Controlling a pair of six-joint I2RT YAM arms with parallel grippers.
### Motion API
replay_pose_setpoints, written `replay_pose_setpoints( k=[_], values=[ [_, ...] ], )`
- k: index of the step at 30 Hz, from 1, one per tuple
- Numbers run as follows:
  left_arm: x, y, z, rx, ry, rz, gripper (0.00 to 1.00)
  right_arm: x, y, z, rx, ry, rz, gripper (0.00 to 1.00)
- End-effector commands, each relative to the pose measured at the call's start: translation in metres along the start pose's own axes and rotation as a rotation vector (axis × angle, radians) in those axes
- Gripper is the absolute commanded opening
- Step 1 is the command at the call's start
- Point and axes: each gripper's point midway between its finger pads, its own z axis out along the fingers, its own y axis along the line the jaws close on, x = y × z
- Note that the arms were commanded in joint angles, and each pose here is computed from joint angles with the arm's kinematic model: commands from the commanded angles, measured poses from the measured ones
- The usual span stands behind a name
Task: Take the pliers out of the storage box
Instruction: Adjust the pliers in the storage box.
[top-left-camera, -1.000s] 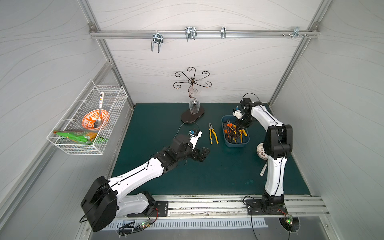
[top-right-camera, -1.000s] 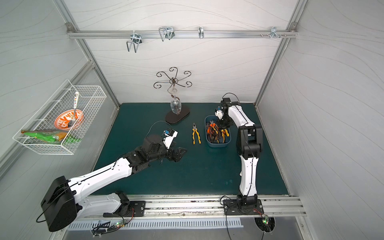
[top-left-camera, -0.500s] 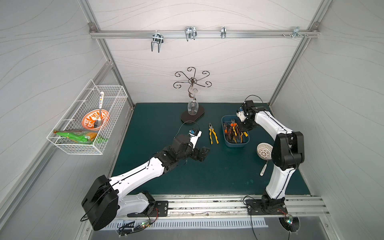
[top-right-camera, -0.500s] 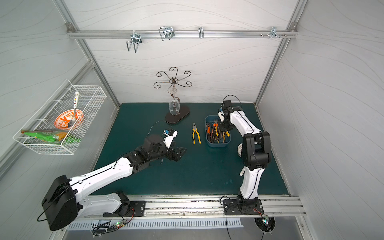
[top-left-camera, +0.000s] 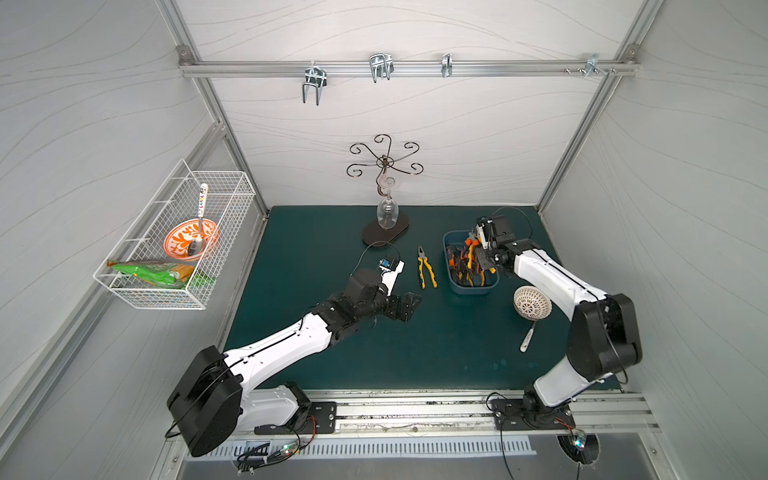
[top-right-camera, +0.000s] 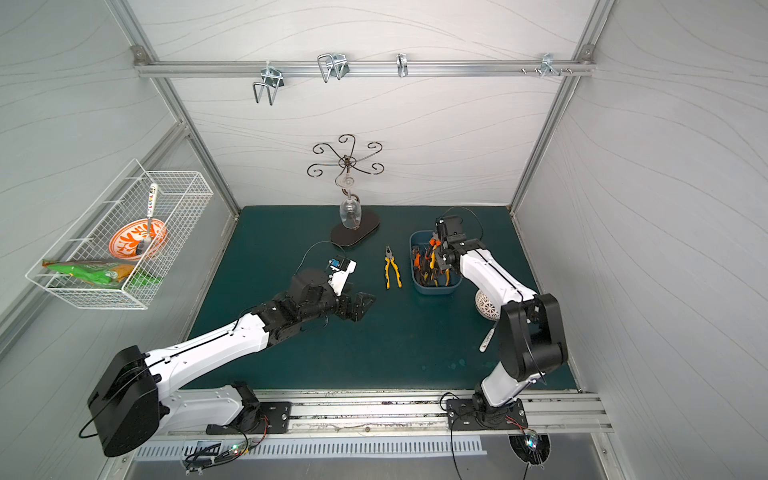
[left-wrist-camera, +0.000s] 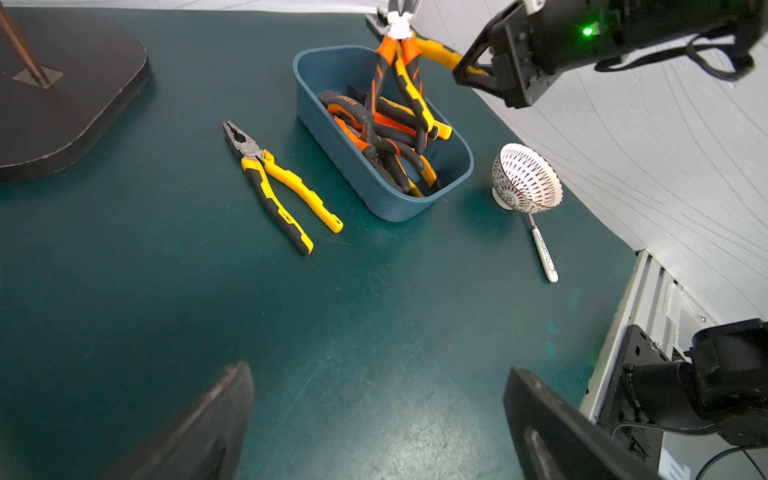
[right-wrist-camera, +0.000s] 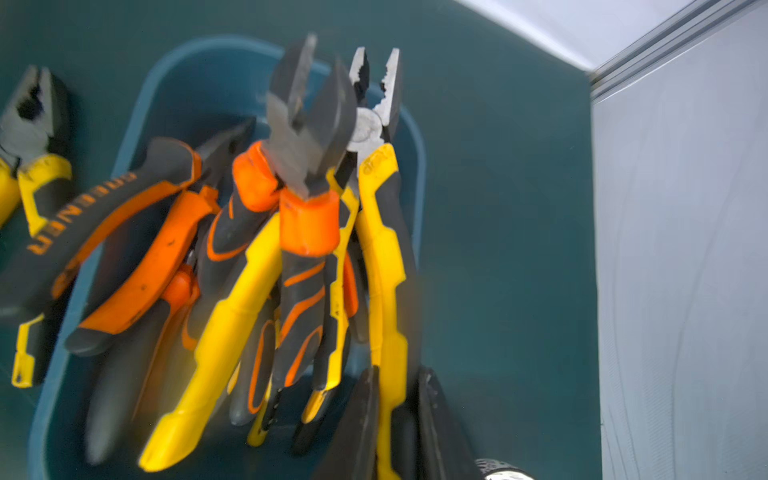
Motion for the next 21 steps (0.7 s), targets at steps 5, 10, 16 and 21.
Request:
replay_pose_setpoints(
  k=[5, 10, 16, 21],
  values=[
    [-0.018, -0.010, 0.003, 0.043, -0.054, -0.009, 1.00, -0.065, -0.029, -0.044, 0.077, -0.333, 0.131, 0.00],
    [-0.021, -0.013, 0.005, 0.056, -0.060, -0.013, 1.00, -0.073, -0.035, -0.062, 0.084, -0.408, 0.161, 0.00],
    [-0.026, -0.014, 0.008, 0.060, -0.071, -0.025, 1.00, -0.060, -0.021, -0.044, -0.009, -0.354, 0.150, 0.00],
    [-0.029, -0.017, 0.007, 0.072, -0.073, -0.022, 1.00, -0.042, 0.003, -0.018, -0.109, -0.212, 0.131, 0.00]
  ],
)
